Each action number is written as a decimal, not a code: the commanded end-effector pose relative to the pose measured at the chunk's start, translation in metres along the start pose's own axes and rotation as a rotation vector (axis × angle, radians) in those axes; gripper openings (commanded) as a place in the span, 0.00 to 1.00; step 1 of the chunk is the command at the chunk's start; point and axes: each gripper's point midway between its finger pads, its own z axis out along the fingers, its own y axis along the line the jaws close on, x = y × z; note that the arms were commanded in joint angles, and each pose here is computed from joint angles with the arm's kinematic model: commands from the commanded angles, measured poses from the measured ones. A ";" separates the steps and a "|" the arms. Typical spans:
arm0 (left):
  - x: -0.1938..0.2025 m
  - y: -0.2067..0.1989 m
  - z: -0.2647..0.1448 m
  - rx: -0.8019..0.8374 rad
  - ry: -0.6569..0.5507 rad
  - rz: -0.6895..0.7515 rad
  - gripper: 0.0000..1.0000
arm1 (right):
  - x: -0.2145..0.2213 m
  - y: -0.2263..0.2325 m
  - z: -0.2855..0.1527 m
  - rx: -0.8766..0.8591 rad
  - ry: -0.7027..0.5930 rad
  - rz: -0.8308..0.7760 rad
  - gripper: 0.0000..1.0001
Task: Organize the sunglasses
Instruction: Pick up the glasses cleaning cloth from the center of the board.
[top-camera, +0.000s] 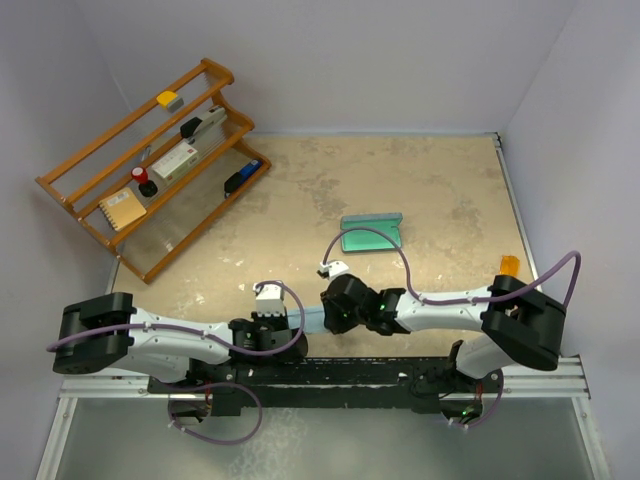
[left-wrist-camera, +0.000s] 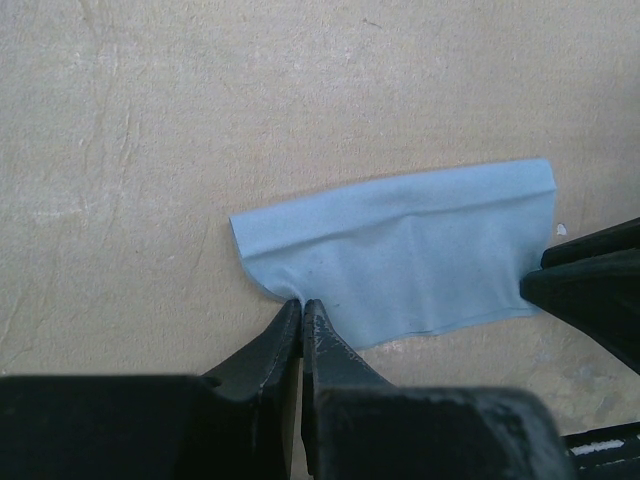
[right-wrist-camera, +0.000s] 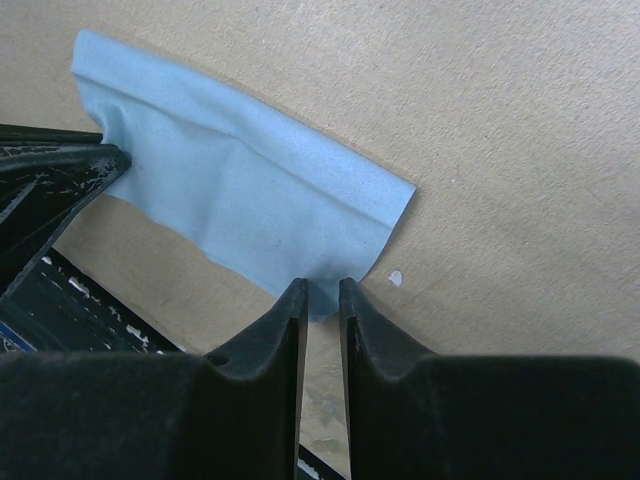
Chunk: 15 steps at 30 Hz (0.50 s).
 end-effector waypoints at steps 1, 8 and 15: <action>0.003 0.005 -0.001 0.004 0.009 0.020 0.00 | 0.008 -0.001 0.001 0.015 0.028 -0.016 0.22; 0.005 0.005 -0.001 0.007 0.011 0.013 0.00 | 0.011 -0.003 0.001 0.024 0.034 -0.017 0.17; 0.005 0.006 -0.001 0.008 0.012 0.010 0.00 | 0.012 0.001 0.001 0.024 0.039 -0.025 0.26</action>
